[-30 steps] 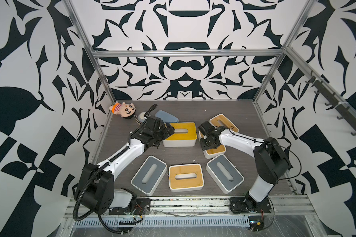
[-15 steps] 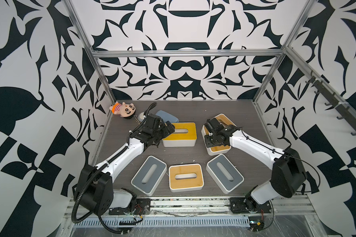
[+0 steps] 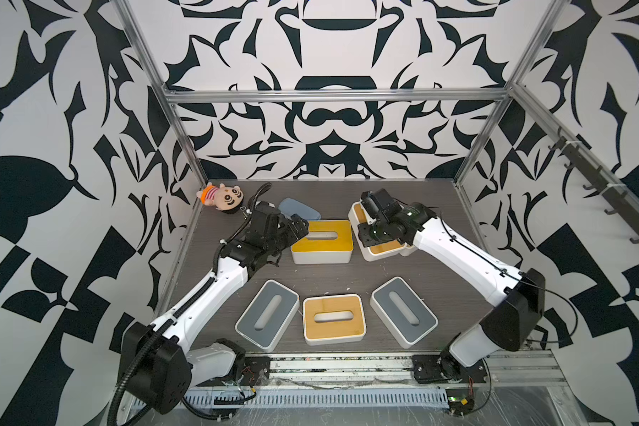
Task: Stack the tissue boxes
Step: Pick up the tissue box from the center of the board, then place the tissue box at the tissue box.
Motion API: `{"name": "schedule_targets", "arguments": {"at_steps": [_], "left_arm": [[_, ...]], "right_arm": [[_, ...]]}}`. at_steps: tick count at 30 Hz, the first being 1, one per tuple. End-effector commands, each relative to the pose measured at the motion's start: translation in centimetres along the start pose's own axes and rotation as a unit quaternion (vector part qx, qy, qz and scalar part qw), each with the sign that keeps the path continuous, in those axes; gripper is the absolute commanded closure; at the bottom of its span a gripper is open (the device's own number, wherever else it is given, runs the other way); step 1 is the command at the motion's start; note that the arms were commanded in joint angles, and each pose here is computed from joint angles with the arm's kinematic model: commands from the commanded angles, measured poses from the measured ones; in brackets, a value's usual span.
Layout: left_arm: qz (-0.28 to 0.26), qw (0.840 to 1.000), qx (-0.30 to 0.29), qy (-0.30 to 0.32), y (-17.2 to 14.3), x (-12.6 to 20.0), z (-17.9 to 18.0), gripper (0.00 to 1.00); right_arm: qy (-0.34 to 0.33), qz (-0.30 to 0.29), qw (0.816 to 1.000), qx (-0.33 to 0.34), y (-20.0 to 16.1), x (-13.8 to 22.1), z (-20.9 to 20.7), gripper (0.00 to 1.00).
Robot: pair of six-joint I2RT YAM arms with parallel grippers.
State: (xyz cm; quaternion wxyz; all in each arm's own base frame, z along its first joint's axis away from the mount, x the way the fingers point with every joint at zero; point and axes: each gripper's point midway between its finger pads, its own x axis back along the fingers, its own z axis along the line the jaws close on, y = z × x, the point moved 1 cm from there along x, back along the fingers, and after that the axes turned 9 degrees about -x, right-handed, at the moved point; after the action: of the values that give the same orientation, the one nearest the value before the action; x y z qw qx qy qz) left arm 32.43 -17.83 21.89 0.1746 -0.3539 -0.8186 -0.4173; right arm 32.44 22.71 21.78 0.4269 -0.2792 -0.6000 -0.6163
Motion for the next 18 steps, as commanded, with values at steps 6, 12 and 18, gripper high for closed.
{"name": "schedule_targets", "arguments": {"at_steps": [6,12,18], "left_arm": [[-0.009,0.999,0.024,0.039,-0.9,0.3,2.4,0.01],[-0.015,0.997,0.038,0.059,-1.5,0.3,3.7,0.01],[-0.020,0.996,0.042,0.075,-1.6,0.1,4.5,0.01]], "right_arm": [[0.037,-0.013,0.999,0.036,2.6,0.0,4.4,0.76],[0.054,0.002,0.997,0.058,3.3,-1.9,7.3,0.77],[0.065,0.016,0.995,0.067,3.8,-3.4,8.9,0.78]]}}
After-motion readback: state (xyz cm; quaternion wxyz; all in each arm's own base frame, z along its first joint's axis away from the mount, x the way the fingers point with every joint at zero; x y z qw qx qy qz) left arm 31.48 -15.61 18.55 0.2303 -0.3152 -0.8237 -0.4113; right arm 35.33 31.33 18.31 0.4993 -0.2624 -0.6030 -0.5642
